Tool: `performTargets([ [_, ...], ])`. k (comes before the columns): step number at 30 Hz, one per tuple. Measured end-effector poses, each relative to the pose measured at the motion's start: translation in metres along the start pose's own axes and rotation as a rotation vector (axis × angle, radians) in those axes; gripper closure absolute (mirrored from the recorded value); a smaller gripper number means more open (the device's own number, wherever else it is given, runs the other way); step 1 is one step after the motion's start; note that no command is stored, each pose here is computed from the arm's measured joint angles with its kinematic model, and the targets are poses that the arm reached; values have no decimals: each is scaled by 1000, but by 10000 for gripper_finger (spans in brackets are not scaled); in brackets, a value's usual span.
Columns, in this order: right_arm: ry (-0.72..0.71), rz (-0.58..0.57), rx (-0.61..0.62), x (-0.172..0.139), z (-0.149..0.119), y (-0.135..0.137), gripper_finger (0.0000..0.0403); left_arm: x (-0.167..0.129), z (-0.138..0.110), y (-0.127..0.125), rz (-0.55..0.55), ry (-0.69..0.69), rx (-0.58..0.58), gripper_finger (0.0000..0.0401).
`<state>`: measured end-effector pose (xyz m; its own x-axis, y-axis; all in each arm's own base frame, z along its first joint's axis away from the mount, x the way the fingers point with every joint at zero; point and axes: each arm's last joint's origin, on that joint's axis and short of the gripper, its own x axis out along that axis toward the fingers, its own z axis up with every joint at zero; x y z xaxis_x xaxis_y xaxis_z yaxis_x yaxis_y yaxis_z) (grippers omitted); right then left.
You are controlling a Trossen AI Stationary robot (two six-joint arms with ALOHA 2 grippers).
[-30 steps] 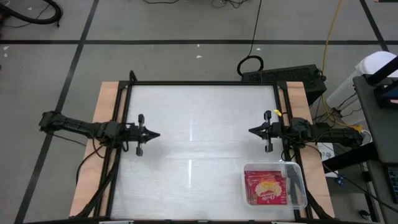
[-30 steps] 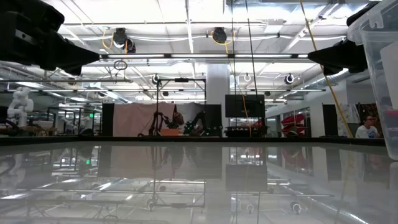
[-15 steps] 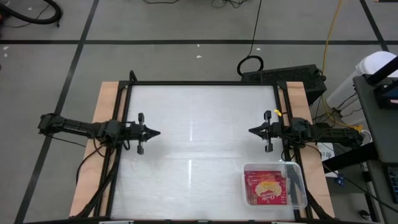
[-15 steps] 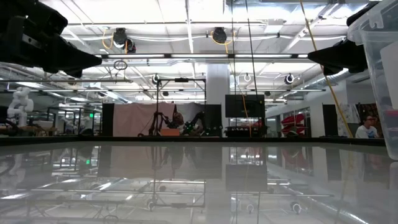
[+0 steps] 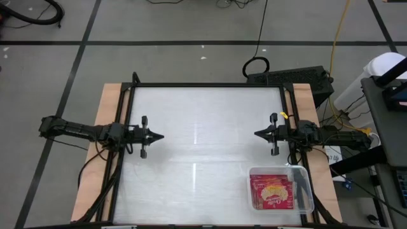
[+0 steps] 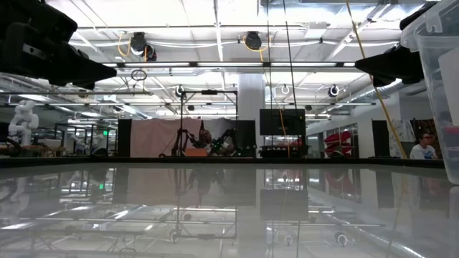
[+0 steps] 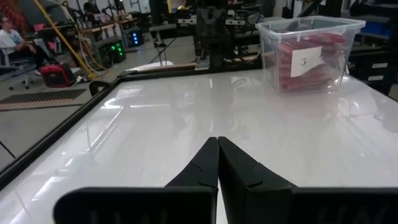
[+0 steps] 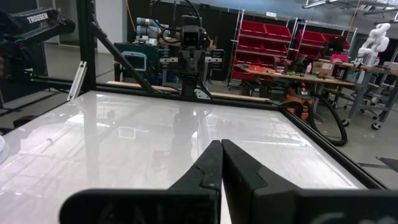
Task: Sort popcorn bags into baskets
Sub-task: Return to Home Position
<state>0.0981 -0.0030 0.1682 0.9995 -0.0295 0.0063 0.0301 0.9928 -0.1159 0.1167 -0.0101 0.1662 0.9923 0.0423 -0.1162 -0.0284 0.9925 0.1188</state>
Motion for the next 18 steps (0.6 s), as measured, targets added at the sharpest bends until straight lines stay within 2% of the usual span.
performTargets([
  [18, 0, 0, 0, 0, 0, 0, 403, -2, 2, -1, -45, -26, 8, 398],
])
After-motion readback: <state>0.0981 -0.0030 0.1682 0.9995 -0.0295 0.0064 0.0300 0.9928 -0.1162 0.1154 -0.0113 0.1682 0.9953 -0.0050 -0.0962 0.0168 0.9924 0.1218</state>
